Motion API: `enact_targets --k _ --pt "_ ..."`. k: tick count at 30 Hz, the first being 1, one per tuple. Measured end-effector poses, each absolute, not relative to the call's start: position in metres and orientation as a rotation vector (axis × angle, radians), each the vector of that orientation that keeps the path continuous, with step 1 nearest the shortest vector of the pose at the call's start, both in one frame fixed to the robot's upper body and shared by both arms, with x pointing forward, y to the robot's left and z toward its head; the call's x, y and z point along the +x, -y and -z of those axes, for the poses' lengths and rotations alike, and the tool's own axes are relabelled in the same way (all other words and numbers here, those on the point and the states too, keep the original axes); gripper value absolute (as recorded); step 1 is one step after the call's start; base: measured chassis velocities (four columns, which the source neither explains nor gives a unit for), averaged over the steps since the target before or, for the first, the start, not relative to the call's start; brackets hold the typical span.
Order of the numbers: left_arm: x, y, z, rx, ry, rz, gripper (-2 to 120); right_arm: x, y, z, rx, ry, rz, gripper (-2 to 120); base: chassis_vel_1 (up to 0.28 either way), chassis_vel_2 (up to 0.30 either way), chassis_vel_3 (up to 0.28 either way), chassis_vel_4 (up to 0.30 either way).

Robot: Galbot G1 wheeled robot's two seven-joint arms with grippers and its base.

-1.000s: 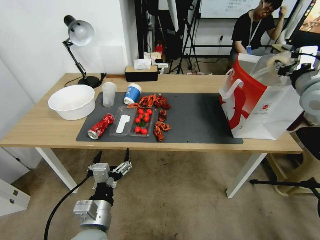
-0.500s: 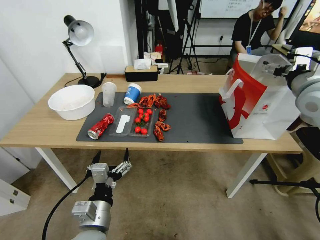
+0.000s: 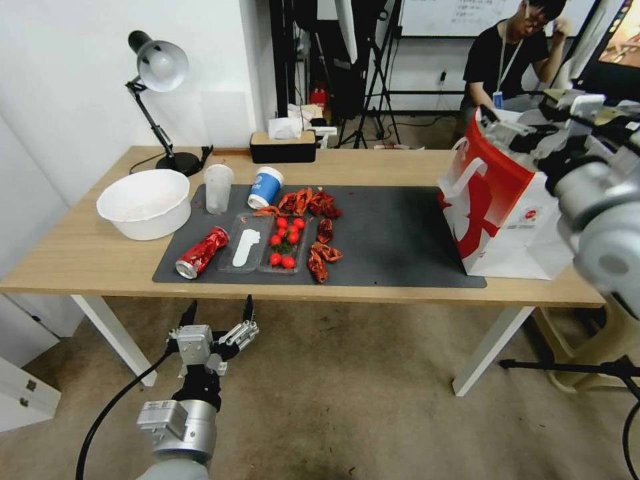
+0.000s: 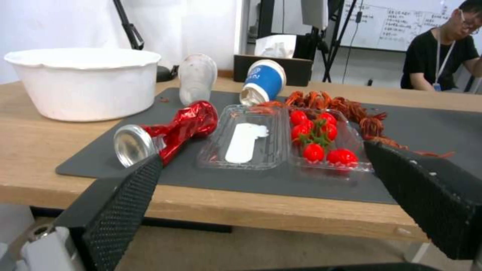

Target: Pick up the trash from the table and place it into the takeout bag.

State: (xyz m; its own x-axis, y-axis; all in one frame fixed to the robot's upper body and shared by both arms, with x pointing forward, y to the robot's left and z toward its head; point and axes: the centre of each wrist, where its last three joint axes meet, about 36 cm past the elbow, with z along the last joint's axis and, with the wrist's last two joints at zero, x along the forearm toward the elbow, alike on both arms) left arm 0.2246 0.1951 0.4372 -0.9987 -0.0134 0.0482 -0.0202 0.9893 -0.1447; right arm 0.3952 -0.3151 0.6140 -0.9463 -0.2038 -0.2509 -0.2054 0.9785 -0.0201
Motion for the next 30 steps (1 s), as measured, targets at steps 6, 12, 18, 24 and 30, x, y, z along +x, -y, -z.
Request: enact_targets --k 6,12,18,24,30 --pt "0.228 -0.197 -0.435 0.025 3.089 -0.23 100 0.362 0.299 -0.56 -0.289 -2.834 -0.043 100 0.0 0.0 0.0 0.0" --pt "0.233 -0.205 -0.436 0.039 3.105 -0.232 100 0.324 0.288 -0.508 -0.236 -2.827 -0.068 100 0.0 0.0 0.0 0.0" --pt "0.24 -0.215 -0.439 0.056 3.123 -0.238 100 0.281 0.28 -0.451 -0.177 -2.839 -0.155 100 0.0 0.0 0.0 0.0" --pt "0.244 -0.221 -0.441 0.061 3.132 -0.247 100 0.257 0.284 -0.413 -0.174 -2.84 -0.183 100 0.0 0.0 0.0 0.0" --pt "0.253 -0.232 -0.441 0.073 3.129 -0.238 100 0.239 0.287 -0.363 -0.165 -2.892 -0.223 100 0.0 0.0 0.0 0.0"
